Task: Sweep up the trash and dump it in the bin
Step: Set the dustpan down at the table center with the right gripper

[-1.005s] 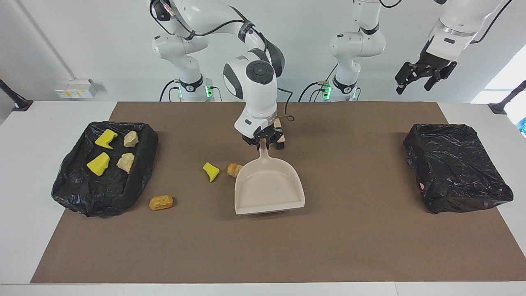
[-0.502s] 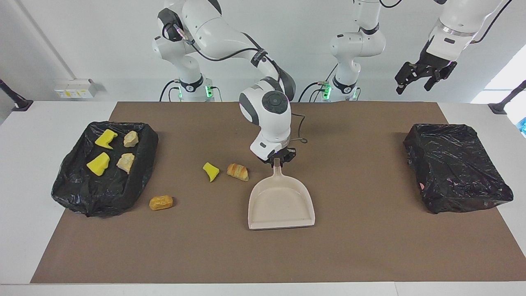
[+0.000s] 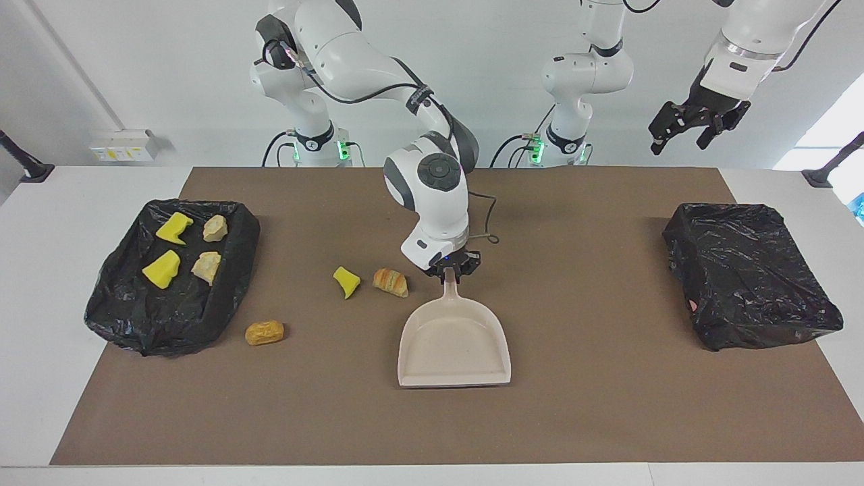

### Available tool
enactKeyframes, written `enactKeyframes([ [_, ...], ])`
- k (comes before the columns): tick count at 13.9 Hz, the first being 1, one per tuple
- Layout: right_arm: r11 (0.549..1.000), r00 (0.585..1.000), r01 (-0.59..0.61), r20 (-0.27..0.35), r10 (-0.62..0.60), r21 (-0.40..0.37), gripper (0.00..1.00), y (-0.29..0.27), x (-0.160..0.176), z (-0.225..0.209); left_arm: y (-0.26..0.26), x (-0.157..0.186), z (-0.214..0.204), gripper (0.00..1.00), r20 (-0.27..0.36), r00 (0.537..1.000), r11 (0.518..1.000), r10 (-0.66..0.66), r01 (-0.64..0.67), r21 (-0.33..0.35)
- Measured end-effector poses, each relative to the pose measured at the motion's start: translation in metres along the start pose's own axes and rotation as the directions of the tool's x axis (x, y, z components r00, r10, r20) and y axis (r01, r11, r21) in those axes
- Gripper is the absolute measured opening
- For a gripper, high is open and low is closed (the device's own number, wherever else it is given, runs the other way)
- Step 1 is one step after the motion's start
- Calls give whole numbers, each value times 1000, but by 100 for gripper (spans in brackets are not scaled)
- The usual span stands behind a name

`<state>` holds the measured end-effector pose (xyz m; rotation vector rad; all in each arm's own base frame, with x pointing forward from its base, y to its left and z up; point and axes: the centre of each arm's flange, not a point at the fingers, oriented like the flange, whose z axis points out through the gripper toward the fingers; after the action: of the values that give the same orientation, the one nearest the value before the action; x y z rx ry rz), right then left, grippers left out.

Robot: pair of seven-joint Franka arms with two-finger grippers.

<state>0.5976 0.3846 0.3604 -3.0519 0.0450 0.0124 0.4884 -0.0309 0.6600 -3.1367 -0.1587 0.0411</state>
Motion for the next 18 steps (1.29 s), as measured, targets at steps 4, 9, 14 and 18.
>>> enactKeyframes([
  [4,1000,1000,2,15,-2,-6,39,-1,-1,14,0,0,0,100,0,1000,1000,0,0,0],
  [9,1000,1000,8,11,-8,-3,95,-4,-1,10,0,0,0,100,0,1000,1000,0,0,0],
  [14,1000,1000,27,11,-27,-13,100,-9,-17,-33,0,0,0,100,0,1000,1000,0,0,0],
  [18,998,999,48,10,-48,-33,100,-1,-56,-78,0,0,0,100,0,1000,1000,0,0,0],
])
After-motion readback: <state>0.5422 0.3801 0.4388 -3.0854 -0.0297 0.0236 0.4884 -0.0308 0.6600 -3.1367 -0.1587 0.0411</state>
